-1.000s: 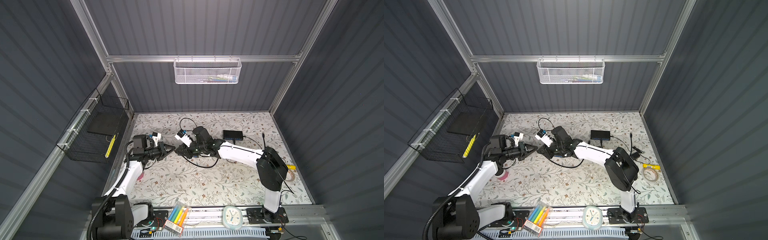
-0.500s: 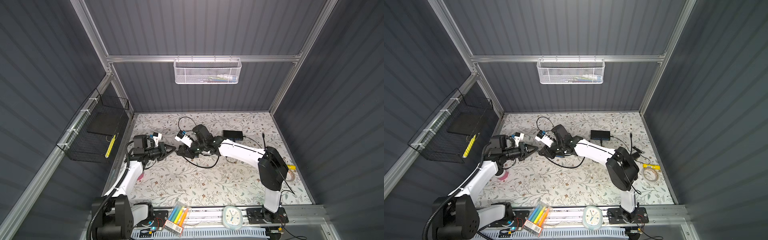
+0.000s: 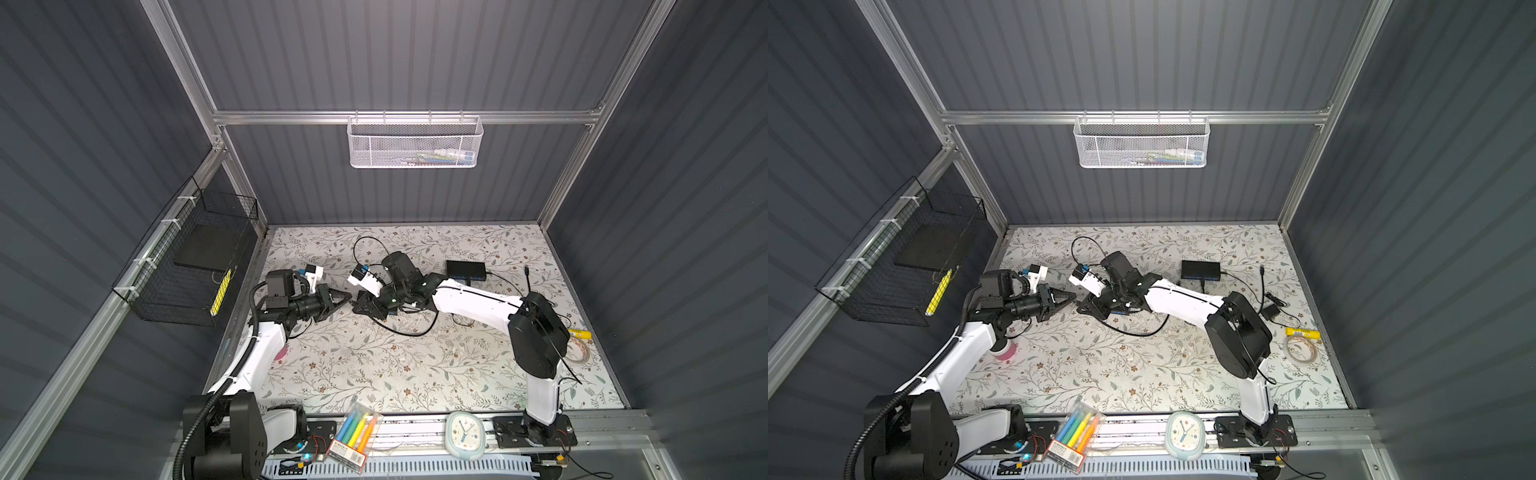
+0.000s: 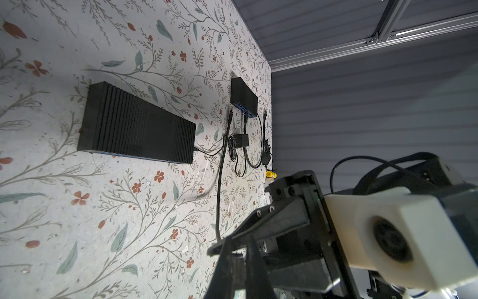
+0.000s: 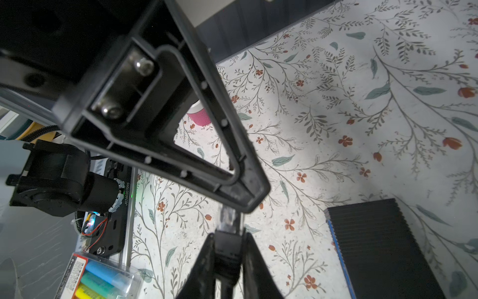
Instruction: Insert the plug into the switch port
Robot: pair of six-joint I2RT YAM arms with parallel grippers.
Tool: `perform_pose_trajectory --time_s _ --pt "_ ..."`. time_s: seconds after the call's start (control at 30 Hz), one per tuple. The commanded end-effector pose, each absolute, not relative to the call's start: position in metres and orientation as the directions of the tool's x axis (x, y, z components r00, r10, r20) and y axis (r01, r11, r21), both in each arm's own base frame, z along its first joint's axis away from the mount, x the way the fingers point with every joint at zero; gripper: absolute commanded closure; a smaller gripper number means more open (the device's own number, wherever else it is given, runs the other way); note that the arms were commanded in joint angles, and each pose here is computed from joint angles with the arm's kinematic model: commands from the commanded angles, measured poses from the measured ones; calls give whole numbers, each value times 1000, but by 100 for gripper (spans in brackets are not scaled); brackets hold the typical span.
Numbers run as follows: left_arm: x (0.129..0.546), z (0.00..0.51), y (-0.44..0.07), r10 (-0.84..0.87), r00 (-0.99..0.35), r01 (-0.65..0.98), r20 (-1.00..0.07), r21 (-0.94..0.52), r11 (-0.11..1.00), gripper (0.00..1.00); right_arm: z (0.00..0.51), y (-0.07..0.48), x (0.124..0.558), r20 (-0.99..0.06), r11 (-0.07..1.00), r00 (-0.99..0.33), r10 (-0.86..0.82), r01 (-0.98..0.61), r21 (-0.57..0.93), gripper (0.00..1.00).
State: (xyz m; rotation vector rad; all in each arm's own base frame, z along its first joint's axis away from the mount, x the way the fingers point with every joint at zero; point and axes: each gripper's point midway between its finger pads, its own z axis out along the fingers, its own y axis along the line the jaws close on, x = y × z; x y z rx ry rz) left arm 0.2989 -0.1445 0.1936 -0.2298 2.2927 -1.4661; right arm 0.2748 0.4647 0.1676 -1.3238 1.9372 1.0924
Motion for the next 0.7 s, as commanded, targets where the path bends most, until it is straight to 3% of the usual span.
perform_pose_trajectory --time_s 0.0,0.67 --pt "294 204 -148 -321 -906 125 -277 -897 423 96 180 470 279 -812 176 -352 -465 -936 306 80" --pt "295 197 -148 -318 -910 115 -267 -898 425 97 191 465 284 -831 193 -346 -436 -938 289 79"
